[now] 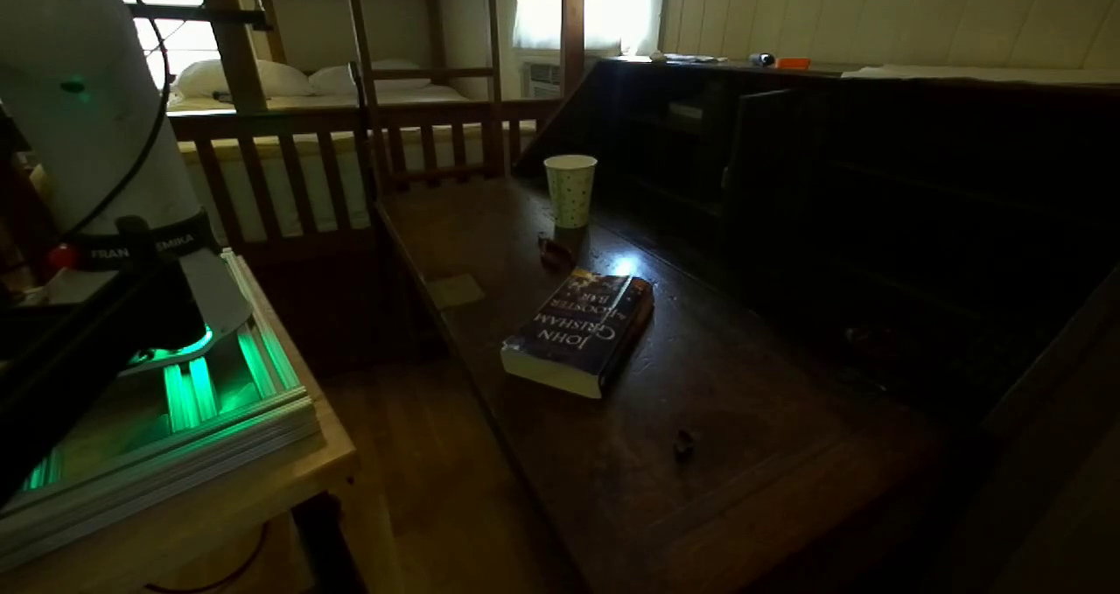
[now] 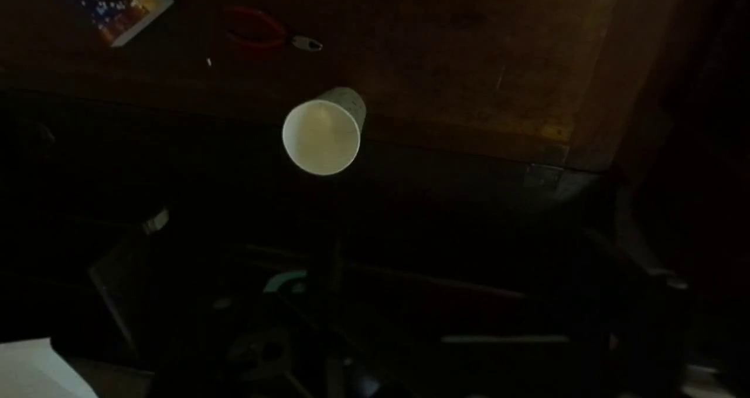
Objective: Pick up the marker from the top of the shelf and put it inside the white cup.
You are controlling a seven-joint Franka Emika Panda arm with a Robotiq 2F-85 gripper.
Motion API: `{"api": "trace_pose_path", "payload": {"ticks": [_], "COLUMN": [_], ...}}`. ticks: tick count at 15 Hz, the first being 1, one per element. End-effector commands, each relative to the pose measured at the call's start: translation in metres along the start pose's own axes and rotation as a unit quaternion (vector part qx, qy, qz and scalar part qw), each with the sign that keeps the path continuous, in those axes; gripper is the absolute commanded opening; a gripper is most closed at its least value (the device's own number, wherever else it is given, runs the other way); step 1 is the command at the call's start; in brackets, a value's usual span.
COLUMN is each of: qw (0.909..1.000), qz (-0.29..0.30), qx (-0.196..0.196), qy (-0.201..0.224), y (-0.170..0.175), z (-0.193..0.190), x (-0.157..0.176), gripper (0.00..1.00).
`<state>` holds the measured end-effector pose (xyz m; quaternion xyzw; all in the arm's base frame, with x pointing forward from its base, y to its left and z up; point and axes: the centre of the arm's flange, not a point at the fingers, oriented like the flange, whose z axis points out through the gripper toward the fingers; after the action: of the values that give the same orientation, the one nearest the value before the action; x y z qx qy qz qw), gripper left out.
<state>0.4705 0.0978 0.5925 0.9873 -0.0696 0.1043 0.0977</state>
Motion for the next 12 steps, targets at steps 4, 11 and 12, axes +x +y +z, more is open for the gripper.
{"api": "trace_pose_path", "payload": {"ticks": [4,11,12], "qw": [0.9977,0.9828,0.9807], "qz": [-0.058,-0.165,-0.178], "qx": [-0.007,0.042,0.036], "qy": [0.035,0.071,0.073], "y": [0.044,0.082,0.087], "z": [-0.008,-0.016,-0.016], "x": [0.094,0.184,0.195], "gripper": [1.0,1.0,1.0]}}
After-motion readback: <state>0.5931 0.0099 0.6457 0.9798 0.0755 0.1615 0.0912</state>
